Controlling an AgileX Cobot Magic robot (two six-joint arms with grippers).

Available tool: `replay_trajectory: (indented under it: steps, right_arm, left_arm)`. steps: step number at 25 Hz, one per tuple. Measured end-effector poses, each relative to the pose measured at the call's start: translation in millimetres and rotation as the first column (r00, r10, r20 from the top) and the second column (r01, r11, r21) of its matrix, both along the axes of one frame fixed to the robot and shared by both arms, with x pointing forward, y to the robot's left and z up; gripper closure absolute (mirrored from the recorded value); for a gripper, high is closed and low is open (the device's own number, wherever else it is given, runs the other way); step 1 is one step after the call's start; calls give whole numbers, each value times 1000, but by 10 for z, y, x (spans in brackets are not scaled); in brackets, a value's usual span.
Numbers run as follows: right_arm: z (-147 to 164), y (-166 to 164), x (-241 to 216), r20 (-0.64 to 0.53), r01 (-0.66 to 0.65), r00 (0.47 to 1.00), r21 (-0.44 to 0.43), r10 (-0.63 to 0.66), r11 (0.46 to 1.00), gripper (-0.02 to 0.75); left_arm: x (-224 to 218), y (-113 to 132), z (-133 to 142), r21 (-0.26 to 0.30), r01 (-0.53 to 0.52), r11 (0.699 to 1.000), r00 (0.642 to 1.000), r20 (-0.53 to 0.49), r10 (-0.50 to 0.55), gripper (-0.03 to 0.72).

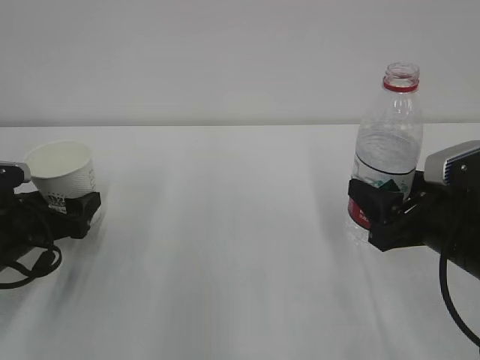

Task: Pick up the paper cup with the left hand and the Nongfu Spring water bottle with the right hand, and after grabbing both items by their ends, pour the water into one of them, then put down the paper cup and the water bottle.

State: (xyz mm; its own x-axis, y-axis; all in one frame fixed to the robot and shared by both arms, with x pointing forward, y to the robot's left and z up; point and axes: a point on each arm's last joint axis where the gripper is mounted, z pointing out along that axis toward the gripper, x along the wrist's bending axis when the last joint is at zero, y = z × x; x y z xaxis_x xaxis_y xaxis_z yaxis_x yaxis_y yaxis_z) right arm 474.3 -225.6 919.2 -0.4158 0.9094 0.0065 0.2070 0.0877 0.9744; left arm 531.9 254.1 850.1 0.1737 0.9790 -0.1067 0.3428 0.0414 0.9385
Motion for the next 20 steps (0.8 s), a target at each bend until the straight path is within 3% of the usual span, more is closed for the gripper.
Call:
replay_trajectory:
  steps: [20]
  right_arm:
    - [1, 0, 0, 1, 0, 1000, 0, 0, 1000, 244]
  left_arm:
    - [143, -23, -96, 0, 4, 1000, 1000, 5, -4, -28]
